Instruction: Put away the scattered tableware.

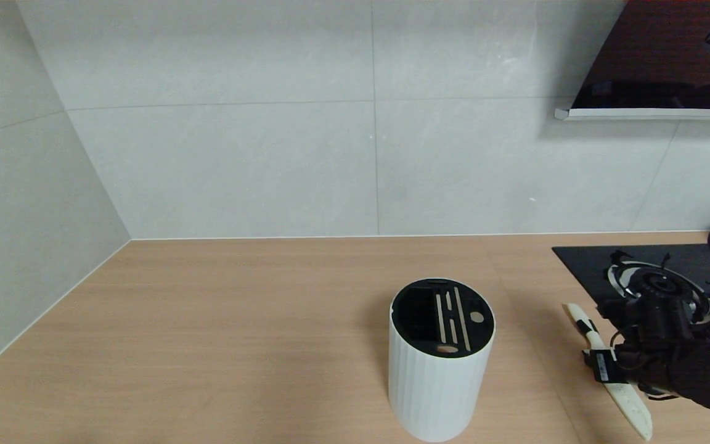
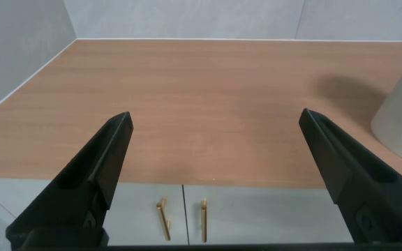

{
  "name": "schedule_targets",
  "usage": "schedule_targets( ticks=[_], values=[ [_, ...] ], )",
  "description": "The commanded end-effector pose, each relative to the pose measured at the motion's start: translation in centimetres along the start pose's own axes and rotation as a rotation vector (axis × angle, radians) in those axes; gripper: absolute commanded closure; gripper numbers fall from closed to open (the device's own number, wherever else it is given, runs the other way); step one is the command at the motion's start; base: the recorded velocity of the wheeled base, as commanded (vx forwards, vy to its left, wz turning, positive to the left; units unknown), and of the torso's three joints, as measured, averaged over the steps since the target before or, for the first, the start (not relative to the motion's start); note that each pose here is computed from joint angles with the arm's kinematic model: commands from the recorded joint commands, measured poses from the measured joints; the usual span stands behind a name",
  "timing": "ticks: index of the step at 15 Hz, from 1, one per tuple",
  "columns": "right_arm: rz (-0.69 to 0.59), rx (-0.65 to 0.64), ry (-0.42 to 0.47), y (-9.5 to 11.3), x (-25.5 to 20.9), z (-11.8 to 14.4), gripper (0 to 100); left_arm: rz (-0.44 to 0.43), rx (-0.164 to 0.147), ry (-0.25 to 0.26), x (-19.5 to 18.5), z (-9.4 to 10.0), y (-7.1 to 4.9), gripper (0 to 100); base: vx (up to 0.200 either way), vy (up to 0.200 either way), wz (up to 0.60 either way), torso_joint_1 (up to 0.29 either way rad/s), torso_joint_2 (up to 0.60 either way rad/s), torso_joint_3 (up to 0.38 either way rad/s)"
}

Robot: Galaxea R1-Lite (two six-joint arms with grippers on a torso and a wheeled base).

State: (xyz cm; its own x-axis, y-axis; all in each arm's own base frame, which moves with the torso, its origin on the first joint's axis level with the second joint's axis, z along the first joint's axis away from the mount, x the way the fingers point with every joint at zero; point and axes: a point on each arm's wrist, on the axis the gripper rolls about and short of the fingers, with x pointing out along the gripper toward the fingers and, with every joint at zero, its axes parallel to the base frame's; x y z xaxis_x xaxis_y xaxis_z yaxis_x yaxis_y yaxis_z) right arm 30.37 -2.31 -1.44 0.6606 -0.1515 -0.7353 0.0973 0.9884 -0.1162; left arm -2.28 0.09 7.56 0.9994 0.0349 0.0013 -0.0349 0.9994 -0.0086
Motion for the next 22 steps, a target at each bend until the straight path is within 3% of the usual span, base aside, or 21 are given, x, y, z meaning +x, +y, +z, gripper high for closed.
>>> schedule_targets(
  ticks=[1,8,12,15,18,20,21,22],
  values=[
    [0.000,0.002,-0.012,0.0,-0.3,0.2,100,0.000,-0.001,0.000,0.0,0.0,0.0,0,0.000,0.000,0.00,0.000,0.00,0.000],
    [0.008,0.024,-0.191,-0.7,-5.4,2.9,100,0.000,-0.001,0.000,0.0,0.0,0.0,0,0.000,0.000,0.00,0.000,0.00,0.000],
    [0.028,0.028,-0.354,-0.9,-10.0,4.9,100,0.000,-0.001,0.000,0.0,0.0,0.0,0,0.000,0.000,0.00,0.000,0.00,0.000],
    [0.100,-0.016,-0.497,1.1,-14.2,7.1,100,0.000,0.001,0.000,0.0,0.0,0.0,0,0.000,0.000,0.00,0.000,0.00,0.000],
    [0.193,-0.079,-0.539,4.1,-17.5,8.9,100,0.000,0.002,0.000,0.0,0.0,0.0,0,0.000,0.000,0.00,0.000,0.00,0.000],
    [0.219,-0.093,-0.574,5.1,-18.9,9.9,100,-0.006,0.002,-0.016,0.0,0.2,0.0,0,0.000,0.000,0.00,0.000,0.00,0.000],
    [0.251,-0.107,-0.599,5.9,-19.9,10.7,100,-0.104,-0.011,-0.144,-0.9,3.4,-0.2,0,0.000,0.000,0.00,0.000,0.00,0.000],
    [0.269,-0.117,-0.605,6.5,-20.4,11.1,100,-0.230,-0.043,-0.160,-1.3,6.1,-0.4,0,0.000,0.000,0.00,0.000,0.00,0.000]
  ],
)
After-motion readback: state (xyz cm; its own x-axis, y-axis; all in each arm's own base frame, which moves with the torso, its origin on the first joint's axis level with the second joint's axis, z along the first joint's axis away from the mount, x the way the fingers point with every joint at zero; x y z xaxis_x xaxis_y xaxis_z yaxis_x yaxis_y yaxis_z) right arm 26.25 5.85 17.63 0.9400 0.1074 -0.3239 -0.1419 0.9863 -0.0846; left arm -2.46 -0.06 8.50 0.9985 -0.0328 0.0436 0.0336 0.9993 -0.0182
